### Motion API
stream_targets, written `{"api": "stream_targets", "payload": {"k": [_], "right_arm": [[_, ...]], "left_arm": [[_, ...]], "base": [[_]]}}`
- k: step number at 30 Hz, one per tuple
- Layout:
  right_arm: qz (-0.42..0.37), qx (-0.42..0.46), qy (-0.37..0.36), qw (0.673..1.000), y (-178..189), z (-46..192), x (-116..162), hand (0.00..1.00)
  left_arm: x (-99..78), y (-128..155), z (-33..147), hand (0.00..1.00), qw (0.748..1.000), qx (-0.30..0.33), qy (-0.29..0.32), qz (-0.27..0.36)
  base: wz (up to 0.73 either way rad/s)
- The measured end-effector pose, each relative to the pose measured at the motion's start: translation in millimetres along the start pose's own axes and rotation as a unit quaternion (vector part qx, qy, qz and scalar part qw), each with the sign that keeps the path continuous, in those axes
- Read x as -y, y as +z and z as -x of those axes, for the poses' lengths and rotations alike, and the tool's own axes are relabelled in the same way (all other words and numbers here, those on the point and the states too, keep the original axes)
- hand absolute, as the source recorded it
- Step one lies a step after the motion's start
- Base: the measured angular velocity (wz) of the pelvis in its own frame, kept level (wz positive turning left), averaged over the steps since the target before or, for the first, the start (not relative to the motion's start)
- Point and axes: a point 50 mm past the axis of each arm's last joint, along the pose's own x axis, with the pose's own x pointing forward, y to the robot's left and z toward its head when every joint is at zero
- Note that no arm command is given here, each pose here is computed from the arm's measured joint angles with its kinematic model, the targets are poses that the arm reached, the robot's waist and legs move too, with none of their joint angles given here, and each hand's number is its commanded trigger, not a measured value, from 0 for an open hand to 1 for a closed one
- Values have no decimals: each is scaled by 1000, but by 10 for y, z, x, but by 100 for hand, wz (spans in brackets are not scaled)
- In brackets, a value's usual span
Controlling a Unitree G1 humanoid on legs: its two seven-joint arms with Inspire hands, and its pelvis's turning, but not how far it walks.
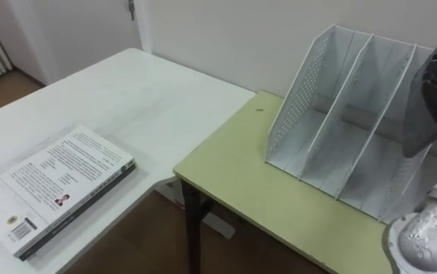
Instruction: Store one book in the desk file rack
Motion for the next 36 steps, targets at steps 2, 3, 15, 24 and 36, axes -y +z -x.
{"api": "stream_targets", "payload": {"k": [2,3,15,24,36], "right_arm": [[7,-6,-7,1000,-38,-1,15,100],[11,-9,-12,1000,-60,1,22,100],[37,-76,-26,996,-334,26,84,100],[72,-130,-19,989,-559,-57,71,100],[94,-124,9,988,-563,-306,-43,100]], "left_arm": [[12,-14,-2,0,1000,-2,0,2],[25,-24,-3,0,1000,-3,-2,4],[65,-51,-10,0,1000,-12,-3,10],[-12,-2,0,0,1000,-7,7,12],[-87,95,7,0,1000,-10,7,4]], "base": [[0],[0],[1],[2],[4]]}}
